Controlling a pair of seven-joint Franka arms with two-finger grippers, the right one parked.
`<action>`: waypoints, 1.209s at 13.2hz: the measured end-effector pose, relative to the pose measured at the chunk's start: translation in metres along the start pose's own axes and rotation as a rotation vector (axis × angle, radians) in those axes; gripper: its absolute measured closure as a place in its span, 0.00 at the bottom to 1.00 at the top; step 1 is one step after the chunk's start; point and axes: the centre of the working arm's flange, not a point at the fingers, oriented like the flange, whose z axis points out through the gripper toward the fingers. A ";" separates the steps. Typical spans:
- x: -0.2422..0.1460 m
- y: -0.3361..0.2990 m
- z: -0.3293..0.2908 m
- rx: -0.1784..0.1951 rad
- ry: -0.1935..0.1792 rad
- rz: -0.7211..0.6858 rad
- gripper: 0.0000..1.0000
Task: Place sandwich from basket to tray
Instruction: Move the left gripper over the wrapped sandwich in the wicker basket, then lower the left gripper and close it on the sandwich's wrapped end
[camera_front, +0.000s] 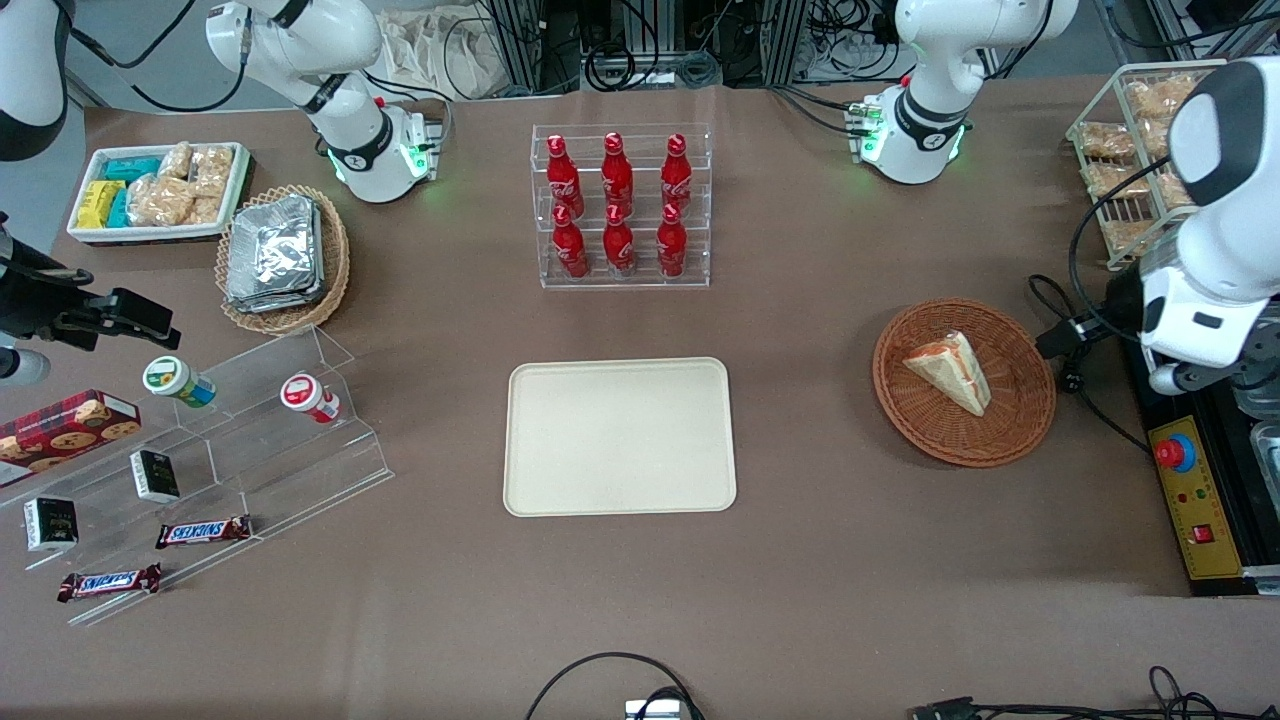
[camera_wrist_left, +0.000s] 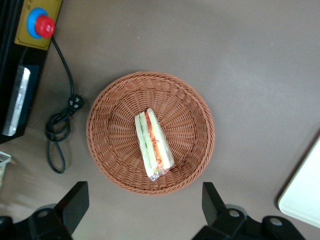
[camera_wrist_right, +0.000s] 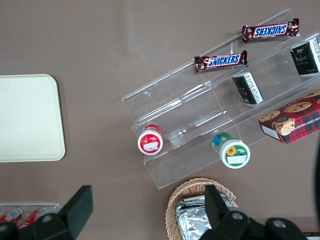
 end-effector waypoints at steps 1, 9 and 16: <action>-0.005 -0.002 0.017 -0.003 0.006 -0.022 0.00; -0.033 -0.010 0.113 -0.034 0.058 -0.107 0.00; -0.052 -0.002 0.174 -0.061 0.091 -0.151 0.00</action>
